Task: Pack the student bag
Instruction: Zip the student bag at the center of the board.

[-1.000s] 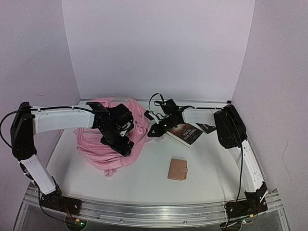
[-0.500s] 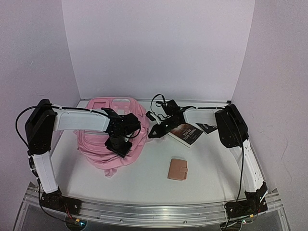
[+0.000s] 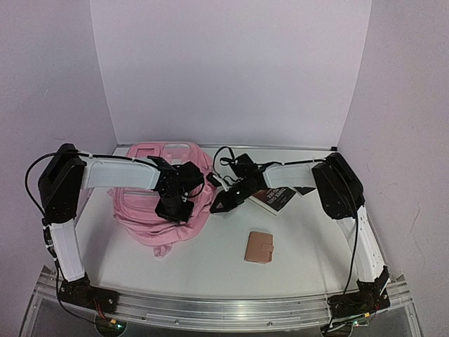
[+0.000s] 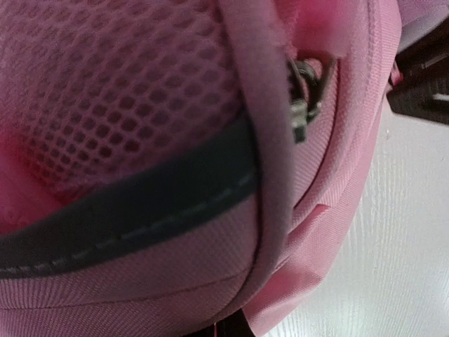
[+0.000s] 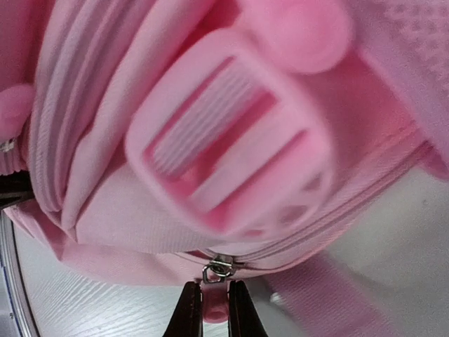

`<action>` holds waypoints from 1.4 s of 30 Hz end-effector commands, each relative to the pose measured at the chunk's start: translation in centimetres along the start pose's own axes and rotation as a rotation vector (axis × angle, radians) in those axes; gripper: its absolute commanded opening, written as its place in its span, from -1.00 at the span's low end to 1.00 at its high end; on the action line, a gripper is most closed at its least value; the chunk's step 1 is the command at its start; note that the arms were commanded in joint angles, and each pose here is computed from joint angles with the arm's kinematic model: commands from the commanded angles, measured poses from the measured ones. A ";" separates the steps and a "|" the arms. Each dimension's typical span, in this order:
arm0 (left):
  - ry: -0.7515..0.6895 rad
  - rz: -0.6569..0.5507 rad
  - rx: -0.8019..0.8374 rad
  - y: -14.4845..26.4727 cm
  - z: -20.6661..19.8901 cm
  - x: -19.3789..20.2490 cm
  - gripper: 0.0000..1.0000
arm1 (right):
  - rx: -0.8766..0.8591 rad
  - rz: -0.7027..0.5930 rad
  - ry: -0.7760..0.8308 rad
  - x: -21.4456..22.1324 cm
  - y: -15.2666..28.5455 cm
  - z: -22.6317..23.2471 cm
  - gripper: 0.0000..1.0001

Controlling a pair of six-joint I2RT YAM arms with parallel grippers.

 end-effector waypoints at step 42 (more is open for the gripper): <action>0.213 -0.305 0.179 4.3 -6.2 -2.3 0.11 | -0.202 -0.198 -0.386 -4.8 5.4 1.8 0.34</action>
Point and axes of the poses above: each gripper's point midway between its finger pads, its own y axis back along the fingers, its own z axis along the line the jaws close on, x = y × z, the point moved 2 cm from there along y, back along the fingers, and after that the axes turned 6 degrees about -y, right-handed, at the moved point
